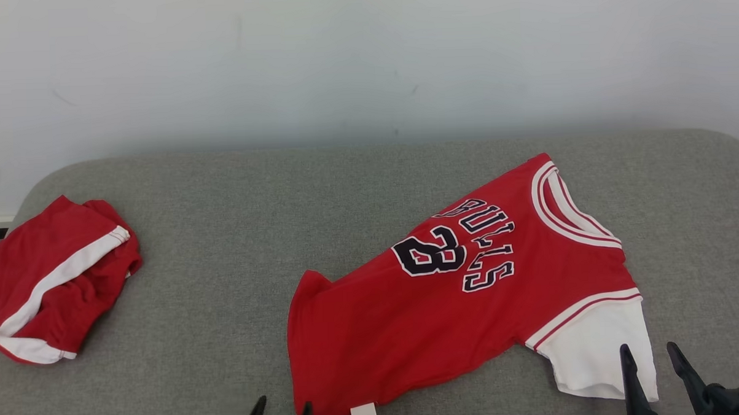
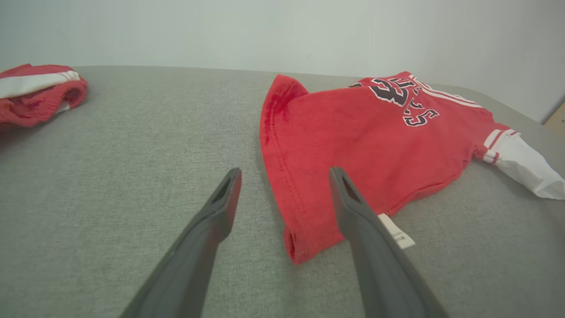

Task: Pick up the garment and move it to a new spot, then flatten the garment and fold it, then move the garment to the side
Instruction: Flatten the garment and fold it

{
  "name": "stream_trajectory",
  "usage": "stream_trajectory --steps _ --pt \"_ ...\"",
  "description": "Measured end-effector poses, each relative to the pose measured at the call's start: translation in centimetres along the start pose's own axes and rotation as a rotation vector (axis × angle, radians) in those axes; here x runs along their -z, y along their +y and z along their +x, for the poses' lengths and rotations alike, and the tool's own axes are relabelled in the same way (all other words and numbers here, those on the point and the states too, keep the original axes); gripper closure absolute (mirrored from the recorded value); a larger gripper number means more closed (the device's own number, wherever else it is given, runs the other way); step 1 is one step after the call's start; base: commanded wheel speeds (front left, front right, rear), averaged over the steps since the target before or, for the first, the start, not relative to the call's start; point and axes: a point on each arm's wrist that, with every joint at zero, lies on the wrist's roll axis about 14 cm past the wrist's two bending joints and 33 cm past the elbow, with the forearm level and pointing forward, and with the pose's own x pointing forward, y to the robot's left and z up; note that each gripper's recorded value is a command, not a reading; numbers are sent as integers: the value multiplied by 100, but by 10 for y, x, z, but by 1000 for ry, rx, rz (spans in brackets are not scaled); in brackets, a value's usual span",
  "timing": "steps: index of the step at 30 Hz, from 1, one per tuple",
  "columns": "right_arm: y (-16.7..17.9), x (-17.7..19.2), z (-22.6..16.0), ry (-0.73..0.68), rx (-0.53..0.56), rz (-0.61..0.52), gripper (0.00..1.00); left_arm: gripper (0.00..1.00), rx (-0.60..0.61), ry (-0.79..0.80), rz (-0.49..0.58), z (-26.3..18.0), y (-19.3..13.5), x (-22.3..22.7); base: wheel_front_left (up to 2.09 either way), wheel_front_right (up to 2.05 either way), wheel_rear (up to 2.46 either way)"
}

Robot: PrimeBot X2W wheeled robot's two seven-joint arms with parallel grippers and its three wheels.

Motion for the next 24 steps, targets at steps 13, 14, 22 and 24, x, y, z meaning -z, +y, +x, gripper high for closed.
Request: stream_trajectory --steps 13,14,22,24 --pt "-38 59 16 209 92 -7 0 0 64 201 -51 11 -17 57 0 0 0" --pt "-39 64 15 225 96 -4 0 0 60 208 -57 13 -16 59 0 0 0" --pt "-32 98 10 343 109 41 0 48 67 255 -84 15 -19 71 0 0 0" --pt "-29 101 10 353 110 59 100 99 68 253 -90 15 -20 70 0 0 0"
